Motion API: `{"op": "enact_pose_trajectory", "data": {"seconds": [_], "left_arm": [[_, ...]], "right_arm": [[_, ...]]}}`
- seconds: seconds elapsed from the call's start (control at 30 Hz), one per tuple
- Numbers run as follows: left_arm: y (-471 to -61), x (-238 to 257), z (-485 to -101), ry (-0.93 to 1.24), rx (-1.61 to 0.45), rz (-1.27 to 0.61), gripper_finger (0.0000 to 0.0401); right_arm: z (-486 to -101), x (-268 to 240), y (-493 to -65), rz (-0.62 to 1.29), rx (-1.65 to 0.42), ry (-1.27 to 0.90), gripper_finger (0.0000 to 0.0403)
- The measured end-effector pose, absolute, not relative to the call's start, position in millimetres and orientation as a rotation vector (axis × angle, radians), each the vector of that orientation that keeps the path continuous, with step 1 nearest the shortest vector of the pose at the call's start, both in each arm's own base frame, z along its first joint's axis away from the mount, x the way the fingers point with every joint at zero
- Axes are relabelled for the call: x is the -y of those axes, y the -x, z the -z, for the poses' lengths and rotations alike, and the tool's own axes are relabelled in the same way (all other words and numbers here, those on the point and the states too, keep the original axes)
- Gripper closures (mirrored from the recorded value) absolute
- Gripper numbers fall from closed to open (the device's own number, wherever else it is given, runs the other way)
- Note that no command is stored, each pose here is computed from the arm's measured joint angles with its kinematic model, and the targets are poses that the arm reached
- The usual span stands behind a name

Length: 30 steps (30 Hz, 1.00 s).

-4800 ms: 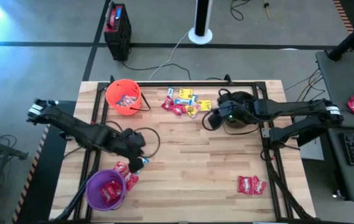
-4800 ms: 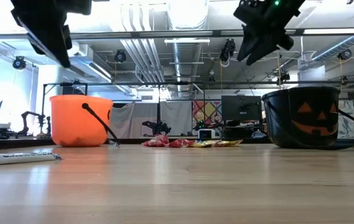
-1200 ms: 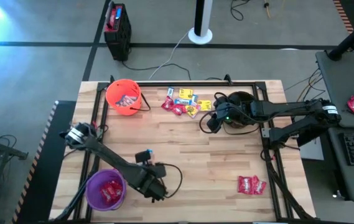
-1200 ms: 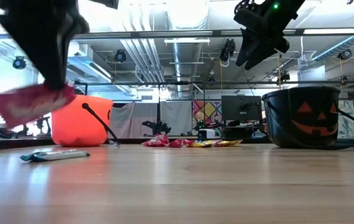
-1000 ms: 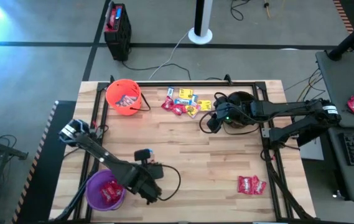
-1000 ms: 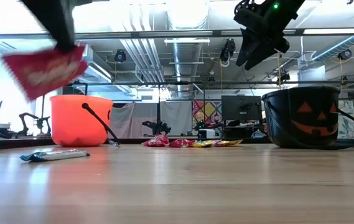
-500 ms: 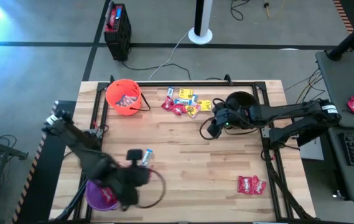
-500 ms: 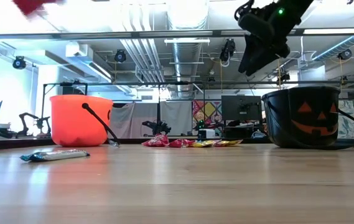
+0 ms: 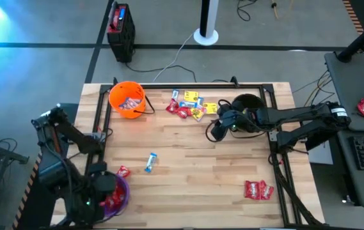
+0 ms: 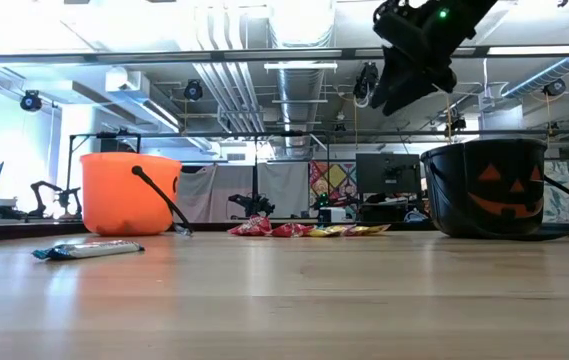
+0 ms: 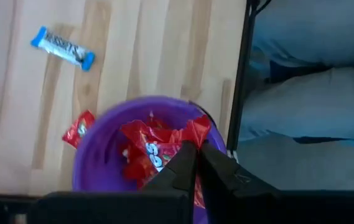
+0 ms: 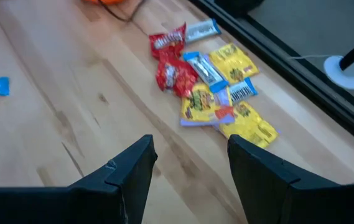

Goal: Sort candy by brand, put in halloween buckets
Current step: Put the red candy into the purple bucket

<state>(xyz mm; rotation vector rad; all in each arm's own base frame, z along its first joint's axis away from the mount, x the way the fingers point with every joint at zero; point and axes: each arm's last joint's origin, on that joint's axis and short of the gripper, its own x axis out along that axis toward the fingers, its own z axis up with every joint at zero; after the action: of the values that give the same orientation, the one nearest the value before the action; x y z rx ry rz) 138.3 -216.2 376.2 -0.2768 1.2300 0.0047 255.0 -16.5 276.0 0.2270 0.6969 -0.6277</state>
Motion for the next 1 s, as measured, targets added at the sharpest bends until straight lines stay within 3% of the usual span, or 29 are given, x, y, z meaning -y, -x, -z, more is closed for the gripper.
{"op": "enact_pose_trajectory", "data": {"seconds": [0.47,0.83,1.0], "left_arm": [[-132,221,-318,0.309,-1.397,-0.198,0.0396],[-129,220,-305,0.366,-1.485,-0.282,0.0321],[-136,217,-315,0.259,-1.337,-0.236,0.0299]], "right_arm": [[-280,17,-259,0.611,-0.639,-0.226,0.0206],[-281,16,-260,0.601,-0.64,-0.235,0.0206],[-281,12,-261,0.475,-0.667,-0.342,0.0206]]}}
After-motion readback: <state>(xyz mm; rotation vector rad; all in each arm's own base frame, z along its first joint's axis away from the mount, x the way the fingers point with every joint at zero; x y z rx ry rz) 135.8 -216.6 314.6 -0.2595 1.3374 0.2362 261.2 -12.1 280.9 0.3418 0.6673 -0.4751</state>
